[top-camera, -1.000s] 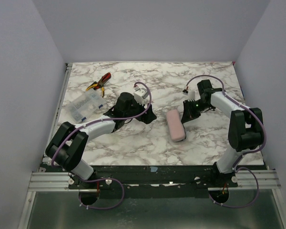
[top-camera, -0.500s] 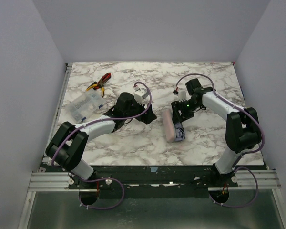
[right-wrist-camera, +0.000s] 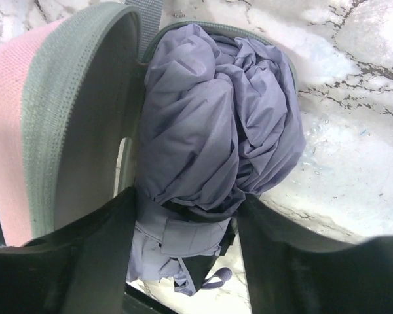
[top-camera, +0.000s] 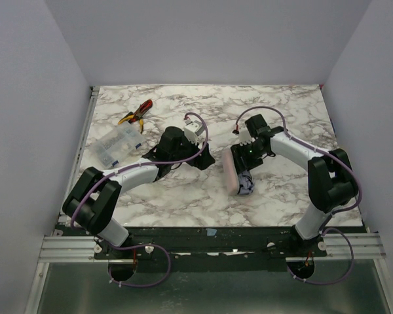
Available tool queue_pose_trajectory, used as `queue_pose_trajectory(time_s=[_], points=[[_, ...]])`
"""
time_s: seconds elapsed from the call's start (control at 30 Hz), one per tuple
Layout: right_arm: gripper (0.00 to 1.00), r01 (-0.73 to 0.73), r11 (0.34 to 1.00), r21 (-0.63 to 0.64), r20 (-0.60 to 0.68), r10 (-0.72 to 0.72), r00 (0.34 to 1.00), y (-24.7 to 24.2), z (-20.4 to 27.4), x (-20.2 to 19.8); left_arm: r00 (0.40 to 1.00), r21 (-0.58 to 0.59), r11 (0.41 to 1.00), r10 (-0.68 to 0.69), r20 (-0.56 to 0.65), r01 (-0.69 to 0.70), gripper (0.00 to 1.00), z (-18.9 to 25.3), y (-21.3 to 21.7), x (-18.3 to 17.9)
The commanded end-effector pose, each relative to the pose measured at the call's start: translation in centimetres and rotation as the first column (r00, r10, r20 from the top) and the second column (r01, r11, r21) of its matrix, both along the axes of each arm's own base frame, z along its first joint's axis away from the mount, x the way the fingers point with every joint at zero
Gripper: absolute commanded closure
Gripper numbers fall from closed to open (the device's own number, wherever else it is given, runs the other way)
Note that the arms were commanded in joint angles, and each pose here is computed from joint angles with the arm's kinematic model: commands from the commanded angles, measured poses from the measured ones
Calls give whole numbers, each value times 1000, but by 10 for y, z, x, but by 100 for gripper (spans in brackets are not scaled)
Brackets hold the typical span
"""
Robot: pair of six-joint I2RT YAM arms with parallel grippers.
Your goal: Open the umbrella
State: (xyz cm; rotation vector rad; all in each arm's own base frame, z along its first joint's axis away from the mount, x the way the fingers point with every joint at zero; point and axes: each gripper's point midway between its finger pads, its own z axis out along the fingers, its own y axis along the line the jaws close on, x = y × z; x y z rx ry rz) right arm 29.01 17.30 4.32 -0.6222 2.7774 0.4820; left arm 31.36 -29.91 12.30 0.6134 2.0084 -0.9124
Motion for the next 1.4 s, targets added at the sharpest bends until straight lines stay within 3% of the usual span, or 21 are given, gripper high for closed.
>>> queue_pose_trajectory(time_s=[0.0, 0.07, 0.1, 0.3, 0.53, 0.7, 0.8, 1.13, 1.37], points=[[72, 42, 986, -163, 17, -40, 999, -27, -28, 5, 999, 3, 1000, 24, 39, -25, 22, 13, 8, 7], [96, 77, 987, -142, 25, -75, 997, -22, -23, 15, 999, 9, 999, 33, 43, -33, 22, 13, 11, 9], [99, 90, 987, -131, 34, -86, 996, -20, -21, 22, 998, 11, 999, 35, 48, -35, 22, 14, 12, 10], [99, 191, 981, -45, 118, -185, 976, -11, -7, 91, 996, 19, 999, 46, 79, -47, 22, 25, 18, 17], [100, 251, 967, 38, 277, -251, 927, 14, -8, 212, 994, 53, 994, 96, 43, -98, 19, 29, 48, 30], [100, 237, 968, 80, 488, -245, 838, 30, 17, 314, 993, 68, 991, 110, 34, -112, 15, 41, 69, 36], [100, 212, 970, 118, 590, -241, 770, 36, 51, 350, 990, 74, 989, 127, 54, -131, 14, 49, 80, 38], [100, 75, 960, 270, 790, -266, 552, 50, 175, 361, 981, 52, 984, 164, 108, -170, 13, 58, 98, 34], [99, 77, 939, 335, 866, -339, 367, 34, 255, 356, 960, 101, 964, 230, 160, -248, 4, 65, 118, 40]])
